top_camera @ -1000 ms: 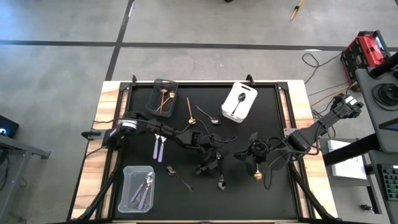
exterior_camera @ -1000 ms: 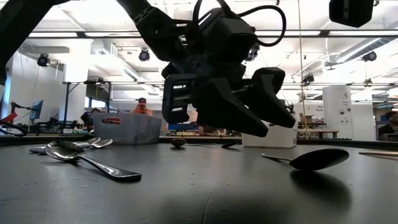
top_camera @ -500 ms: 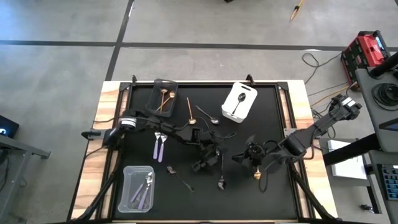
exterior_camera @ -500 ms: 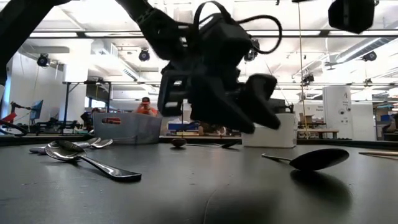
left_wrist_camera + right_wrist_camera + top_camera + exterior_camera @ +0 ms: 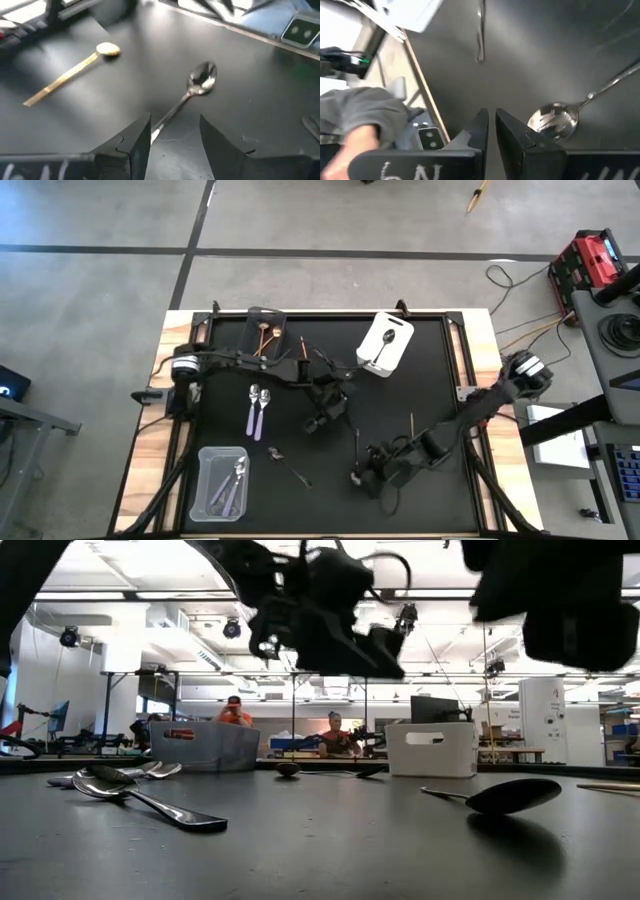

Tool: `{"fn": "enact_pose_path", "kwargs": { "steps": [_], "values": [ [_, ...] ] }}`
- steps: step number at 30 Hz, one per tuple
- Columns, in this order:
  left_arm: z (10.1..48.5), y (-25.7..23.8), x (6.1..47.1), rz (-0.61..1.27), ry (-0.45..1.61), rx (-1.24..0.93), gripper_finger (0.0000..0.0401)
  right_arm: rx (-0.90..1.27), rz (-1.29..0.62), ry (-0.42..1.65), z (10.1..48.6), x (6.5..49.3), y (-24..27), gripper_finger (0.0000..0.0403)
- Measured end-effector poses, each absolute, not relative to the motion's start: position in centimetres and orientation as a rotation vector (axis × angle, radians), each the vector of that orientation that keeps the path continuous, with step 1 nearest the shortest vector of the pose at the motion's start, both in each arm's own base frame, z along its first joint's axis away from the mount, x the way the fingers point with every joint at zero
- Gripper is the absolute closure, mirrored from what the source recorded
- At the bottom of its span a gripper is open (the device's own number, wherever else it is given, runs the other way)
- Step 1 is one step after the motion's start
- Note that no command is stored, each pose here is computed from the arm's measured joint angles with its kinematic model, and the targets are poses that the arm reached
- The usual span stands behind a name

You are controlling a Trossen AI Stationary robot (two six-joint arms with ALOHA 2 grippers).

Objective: Sort silverware by color (type)
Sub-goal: Put the black spoon into the white bin

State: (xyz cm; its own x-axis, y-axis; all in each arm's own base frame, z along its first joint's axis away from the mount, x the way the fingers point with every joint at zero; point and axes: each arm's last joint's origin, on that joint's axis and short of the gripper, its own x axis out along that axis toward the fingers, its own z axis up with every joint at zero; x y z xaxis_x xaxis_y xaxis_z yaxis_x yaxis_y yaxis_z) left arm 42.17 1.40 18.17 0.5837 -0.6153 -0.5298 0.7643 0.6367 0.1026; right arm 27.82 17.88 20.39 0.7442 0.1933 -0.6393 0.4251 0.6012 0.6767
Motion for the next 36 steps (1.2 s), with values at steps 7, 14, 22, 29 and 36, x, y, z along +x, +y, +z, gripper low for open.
{"fn": "enact_pose_path", "kwargs": {
  "steps": [7,14,22,29,36],
  "values": [
    [21.3,0.8,37.8,-0.698,0.38,0.428,0.027,0.894,-0.288,0.915,18.5,30.2,19.6,0.0376],
    [23.0,-0.3,32.1,-0.584,0.17,0.434,0.028,0.85,-0.398,1.079,17.8,31.8,20.9,0.0376],
    [23.5,-0.3,26.9,-0.372,0.034,0.475,0.028,0.836,-0.364,1.124,16.7,33.1,22.1,0.0376],
    [24.7,-0.4,25.1,-0.348,-0.042,0.477,0.028,0.807,-0.442,1.189,15.3,32.1,21.5,0.0376],
    [24.2,-0.4,25.2,-0.354,-0.018,0.456,0.028,0.673,-0.747,1.289,15.2,29.6,19.4,0.0376]
  ]
}}
